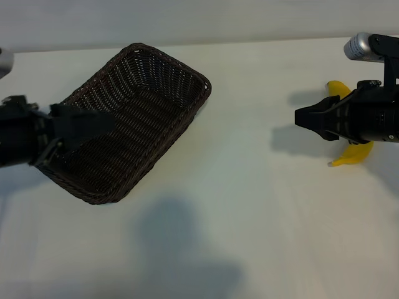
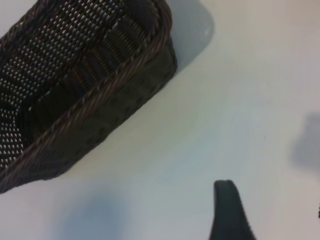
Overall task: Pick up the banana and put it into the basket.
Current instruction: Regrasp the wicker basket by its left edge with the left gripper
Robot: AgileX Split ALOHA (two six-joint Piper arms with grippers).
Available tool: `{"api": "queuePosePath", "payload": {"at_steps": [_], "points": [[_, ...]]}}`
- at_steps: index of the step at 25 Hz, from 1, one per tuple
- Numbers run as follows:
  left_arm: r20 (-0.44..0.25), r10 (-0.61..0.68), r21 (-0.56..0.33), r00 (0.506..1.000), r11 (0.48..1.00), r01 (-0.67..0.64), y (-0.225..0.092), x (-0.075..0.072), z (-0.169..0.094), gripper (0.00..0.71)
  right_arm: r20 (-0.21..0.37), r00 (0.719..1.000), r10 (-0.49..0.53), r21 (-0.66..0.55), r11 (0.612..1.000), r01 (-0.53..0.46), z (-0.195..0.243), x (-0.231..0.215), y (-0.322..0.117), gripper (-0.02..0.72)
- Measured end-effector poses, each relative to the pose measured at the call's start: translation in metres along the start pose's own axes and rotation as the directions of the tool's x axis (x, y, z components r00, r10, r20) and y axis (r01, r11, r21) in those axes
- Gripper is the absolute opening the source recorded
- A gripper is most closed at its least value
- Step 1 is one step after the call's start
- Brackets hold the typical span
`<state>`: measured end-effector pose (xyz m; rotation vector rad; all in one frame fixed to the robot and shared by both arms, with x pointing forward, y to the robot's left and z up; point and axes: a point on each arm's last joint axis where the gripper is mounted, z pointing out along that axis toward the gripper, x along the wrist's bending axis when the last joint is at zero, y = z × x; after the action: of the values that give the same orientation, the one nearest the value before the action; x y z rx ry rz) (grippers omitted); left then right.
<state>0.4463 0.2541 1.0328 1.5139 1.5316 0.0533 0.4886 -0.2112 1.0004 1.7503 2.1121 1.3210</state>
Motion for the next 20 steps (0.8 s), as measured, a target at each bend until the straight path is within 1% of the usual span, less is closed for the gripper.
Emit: {"api": "queuePosePath", "payload": {"at_steps": [4,7,10,13,16,20], "points": [[-0.114,-0.044,0.001,0.993,0.999,0.045,-0.004,0.002,-0.013,0.505,0.001,1.000,-0.001,0.000,1.000,0.001,0.000,0.000,0.000,0.435],[-0.203,-0.085,0.016,0.976,0.996,0.090,-0.007,0.009,-0.017,0.505,0.001,1.000,-0.001,0.000,1.000,0.001,0.000,0.000,0.000,0.435],[-0.275,-0.116,0.018,0.954,0.992,0.126,-0.008,0.015,-0.018,0.505,0.001,1.000,-0.001,0.000,1.000,0.001,0.000,0.000,0.000,0.435],[-0.313,-0.145,0.013,0.939,0.988,0.157,-0.009,0.019,-0.020,0.505,0.001,1.000,-0.001,0.000,1.000,0.001,0.000,0.000,0.000,0.435],[-0.329,-0.166,0.002,0.930,0.984,0.177,-0.009,0.021,-0.020,0.505,0.001,1.000,-0.001,0.000,1.000,0.001,0.000,0.000,0.000,0.435],[-0.358,-0.172,0.032,0.918,0.980,0.196,-0.010,0.028,-0.013,0.505,0.001,1.000,-0.003,0.000,1.000,0.003,0.000,0.000,0.000,0.435]]}}
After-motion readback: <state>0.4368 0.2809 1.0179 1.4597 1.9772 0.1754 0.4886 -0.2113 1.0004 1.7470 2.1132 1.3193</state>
